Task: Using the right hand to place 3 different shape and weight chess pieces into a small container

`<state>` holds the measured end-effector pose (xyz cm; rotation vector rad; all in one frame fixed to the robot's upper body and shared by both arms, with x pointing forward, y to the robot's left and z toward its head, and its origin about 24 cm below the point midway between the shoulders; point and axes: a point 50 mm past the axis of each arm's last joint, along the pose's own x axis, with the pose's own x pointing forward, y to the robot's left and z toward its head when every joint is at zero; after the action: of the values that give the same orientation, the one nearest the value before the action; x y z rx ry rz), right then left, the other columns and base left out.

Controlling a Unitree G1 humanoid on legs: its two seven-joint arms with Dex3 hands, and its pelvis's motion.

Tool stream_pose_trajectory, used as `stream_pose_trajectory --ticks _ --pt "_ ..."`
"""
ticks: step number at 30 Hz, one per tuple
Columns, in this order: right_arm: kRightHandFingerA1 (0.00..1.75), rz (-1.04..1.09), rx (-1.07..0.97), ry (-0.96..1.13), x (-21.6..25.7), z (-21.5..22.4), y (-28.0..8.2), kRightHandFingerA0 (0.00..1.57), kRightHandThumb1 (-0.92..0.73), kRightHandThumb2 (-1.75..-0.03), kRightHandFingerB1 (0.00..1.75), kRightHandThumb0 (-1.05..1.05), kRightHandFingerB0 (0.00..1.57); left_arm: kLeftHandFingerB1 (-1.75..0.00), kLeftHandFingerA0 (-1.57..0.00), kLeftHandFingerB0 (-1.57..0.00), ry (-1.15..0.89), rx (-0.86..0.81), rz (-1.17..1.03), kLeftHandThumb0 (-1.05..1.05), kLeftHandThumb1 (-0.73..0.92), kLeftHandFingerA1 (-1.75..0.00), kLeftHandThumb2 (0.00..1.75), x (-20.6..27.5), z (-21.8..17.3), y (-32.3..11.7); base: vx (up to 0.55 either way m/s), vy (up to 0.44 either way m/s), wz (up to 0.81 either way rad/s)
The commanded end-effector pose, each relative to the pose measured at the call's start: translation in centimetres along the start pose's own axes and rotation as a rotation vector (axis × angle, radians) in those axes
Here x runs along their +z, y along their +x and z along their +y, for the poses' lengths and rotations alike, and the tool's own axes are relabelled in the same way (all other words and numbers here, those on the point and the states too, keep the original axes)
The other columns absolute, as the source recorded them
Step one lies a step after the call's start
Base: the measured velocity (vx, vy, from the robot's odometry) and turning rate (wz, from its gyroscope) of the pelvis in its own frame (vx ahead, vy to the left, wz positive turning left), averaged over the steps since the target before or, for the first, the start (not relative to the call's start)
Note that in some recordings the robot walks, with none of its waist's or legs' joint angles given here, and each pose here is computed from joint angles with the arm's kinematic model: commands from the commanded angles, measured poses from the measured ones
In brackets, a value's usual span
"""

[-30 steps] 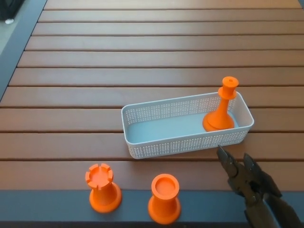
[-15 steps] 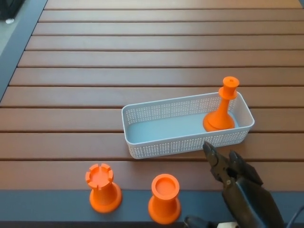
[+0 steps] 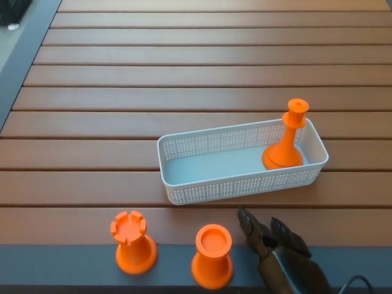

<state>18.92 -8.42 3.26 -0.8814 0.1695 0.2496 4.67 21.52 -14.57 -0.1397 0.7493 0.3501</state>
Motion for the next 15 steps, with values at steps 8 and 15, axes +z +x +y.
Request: stream_pose_trajectory --ticks 8,15 --pt "0.18 0.054 -0.031 -0.014 -0.1 -0.2 1.3 0.00 -0.50 -0.90 0.00 -0.89 0.04 -1.31 -1.44 -1.44 -0.014 0.021 0.017 -0.05 0.43 -1.32 1.22 -0.2 0.3 -0.1 0.00 0.000 0.00" --pt "0.15 0.026 -0.039 0.032 1.2 0.2 1.1 0.00 -0.49 -0.88 0.02 -0.89 0.00 -1.30 -1.43 -1.44 -0.030 0.004 0.007 -0.05 0.45 -1.31 1.22 -0.2 0.1 -0.2 0.00 0.000 0.00"
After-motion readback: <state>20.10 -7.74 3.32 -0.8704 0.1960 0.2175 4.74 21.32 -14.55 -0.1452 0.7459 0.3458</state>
